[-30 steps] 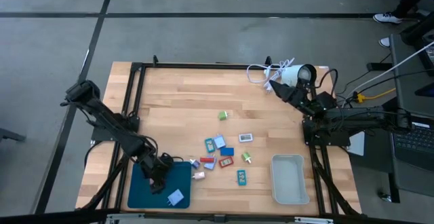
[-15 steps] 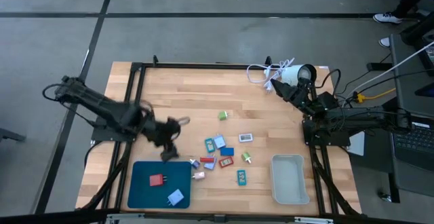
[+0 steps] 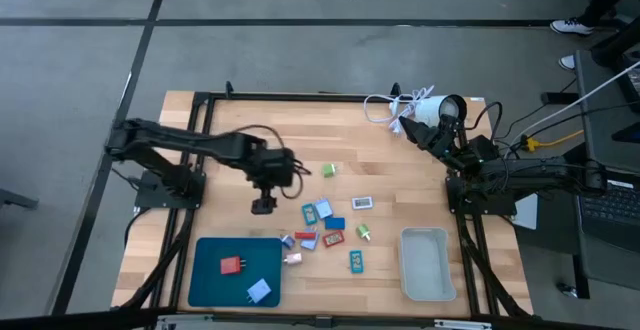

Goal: Pick & Place Office items
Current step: Put the top green charger adapter into the blue bin

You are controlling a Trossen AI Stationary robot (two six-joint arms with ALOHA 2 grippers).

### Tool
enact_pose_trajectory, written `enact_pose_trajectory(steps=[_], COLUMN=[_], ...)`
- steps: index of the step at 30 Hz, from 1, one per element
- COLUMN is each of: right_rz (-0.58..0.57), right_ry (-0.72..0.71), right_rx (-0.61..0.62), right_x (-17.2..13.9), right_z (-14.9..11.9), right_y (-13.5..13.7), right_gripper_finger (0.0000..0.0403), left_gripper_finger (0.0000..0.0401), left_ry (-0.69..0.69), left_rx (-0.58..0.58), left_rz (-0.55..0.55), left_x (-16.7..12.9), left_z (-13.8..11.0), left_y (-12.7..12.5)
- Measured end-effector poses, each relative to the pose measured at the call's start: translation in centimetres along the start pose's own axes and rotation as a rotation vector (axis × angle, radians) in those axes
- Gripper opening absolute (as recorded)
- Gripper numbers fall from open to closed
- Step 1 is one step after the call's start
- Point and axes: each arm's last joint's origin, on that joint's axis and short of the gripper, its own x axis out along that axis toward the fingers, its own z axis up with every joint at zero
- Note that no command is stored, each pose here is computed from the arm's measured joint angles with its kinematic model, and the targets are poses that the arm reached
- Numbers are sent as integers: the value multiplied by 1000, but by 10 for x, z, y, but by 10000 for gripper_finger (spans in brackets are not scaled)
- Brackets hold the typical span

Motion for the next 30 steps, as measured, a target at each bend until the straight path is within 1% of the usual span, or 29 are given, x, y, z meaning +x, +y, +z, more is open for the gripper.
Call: enact_pose_trajectory(steps=[3, 6, 9, 11, 13, 16, 18, 20, 24, 27, 30], right_rz=[0, 0, -1, -4, -5, -6, -5, -6, -7, -7, -7], right_ry=[0, 0, 1, 2, 3, 3, 2, 1, 0, 0, 0], right_rx=[0, 0, -1, -1, 1, 1, 1, 2, 2, 2, 2], right_x=[0, 0, 0, 0, 0, 0, 0, 0, 0, 0, 0], right_z=[0, 0, 0, 0, 0, 0, 0, 0, 0, 0, 0], right_y=[0, 0, 0, 0, -1, -1, 0, -1, -1, 0, -1], right_gripper_finger=[284, 284, 284, 284, 284, 284, 284, 284, 284, 284, 284], left_gripper_finger=[331, 331, 331, 331, 331, 331, 331, 331, 331, 331, 331], left_ry=[47, 63, 29, -4, -59, -127, -139, -115, -101, -141, -195], left_rx=[51, 61, 50, 38, 12, -91, -145, -161, -180, -189, -176], left_rz=[15, 37, 67, 107, 133, 175, 218, 251, 223, 217, 220], left_x=[17, 30, 33, 33, 34, 38, 44, 52, 69, 81, 84], left_z=[13, 27, 43, 52, 63, 74, 79, 81, 90, 100, 108], left_y=[3, 9, 23, 34, 47, 71, 86, 97, 109, 115, 115])
